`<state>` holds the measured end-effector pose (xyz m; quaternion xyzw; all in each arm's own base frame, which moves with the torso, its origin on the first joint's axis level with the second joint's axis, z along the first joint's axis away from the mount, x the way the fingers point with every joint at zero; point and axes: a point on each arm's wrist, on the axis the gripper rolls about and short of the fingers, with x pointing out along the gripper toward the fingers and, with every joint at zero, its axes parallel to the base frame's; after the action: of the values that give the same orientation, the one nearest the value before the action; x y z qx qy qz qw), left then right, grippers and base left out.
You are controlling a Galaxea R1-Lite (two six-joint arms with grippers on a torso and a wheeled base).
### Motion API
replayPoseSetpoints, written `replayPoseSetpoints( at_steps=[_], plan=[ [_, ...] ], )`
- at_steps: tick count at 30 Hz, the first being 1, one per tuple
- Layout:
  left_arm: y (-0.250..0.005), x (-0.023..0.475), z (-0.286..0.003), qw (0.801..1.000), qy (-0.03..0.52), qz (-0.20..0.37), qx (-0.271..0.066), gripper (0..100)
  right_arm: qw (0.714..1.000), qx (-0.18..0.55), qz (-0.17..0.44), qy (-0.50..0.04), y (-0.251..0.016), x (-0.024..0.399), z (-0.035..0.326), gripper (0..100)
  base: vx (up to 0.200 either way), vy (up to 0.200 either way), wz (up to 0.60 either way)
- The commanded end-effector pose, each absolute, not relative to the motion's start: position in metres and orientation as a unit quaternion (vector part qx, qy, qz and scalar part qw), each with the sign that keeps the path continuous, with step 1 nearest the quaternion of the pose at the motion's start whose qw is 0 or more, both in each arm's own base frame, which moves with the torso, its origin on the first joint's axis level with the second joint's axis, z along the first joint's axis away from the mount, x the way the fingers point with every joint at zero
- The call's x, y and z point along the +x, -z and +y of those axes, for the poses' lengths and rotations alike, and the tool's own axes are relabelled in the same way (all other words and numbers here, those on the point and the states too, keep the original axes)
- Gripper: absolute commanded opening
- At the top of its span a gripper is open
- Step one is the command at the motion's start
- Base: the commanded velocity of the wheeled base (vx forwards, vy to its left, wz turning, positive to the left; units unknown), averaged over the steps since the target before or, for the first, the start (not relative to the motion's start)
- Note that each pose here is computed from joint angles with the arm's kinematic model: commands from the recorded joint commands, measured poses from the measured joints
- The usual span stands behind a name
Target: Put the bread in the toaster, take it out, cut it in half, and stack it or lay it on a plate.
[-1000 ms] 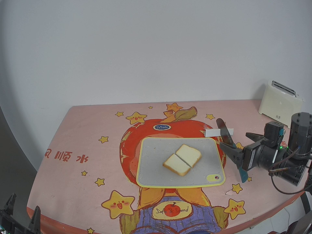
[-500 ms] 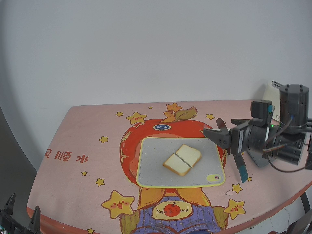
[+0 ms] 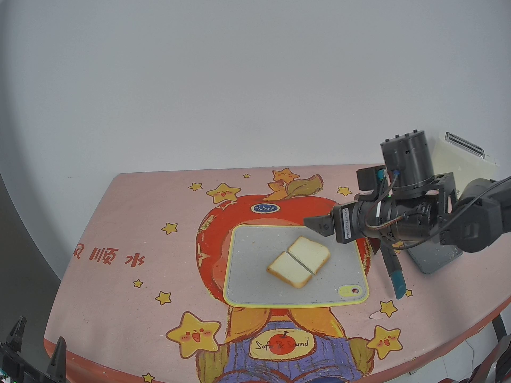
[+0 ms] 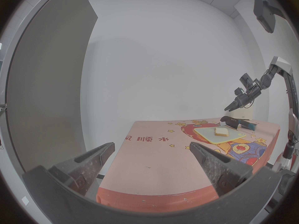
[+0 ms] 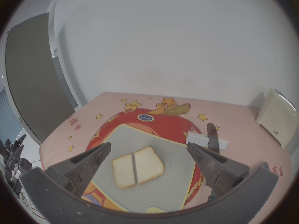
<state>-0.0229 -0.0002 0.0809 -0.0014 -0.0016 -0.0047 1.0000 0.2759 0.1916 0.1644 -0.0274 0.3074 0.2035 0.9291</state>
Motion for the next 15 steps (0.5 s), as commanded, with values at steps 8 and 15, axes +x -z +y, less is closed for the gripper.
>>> replayPoseSetpoints(
  at_steps=[8, 15],
  plan=[
    [-0.076, -0.022, 0.0, 1.0, 0.005, 0.002, -0.002, 100, 0.917, -0.052, 0.346, -0.191, -0.133, 0.283, 0.199, 100, 0.0, 0.0, 0.0],
    [-0.076, -0.022, 0.0, 1.0, 0.005, 0.002, -0.002, 100, 0.915, -0.058, 0.358, -0.178, -0.123, 0.286, 0.197, 100, 0.0, 0.0, 0.0]
  ],
)
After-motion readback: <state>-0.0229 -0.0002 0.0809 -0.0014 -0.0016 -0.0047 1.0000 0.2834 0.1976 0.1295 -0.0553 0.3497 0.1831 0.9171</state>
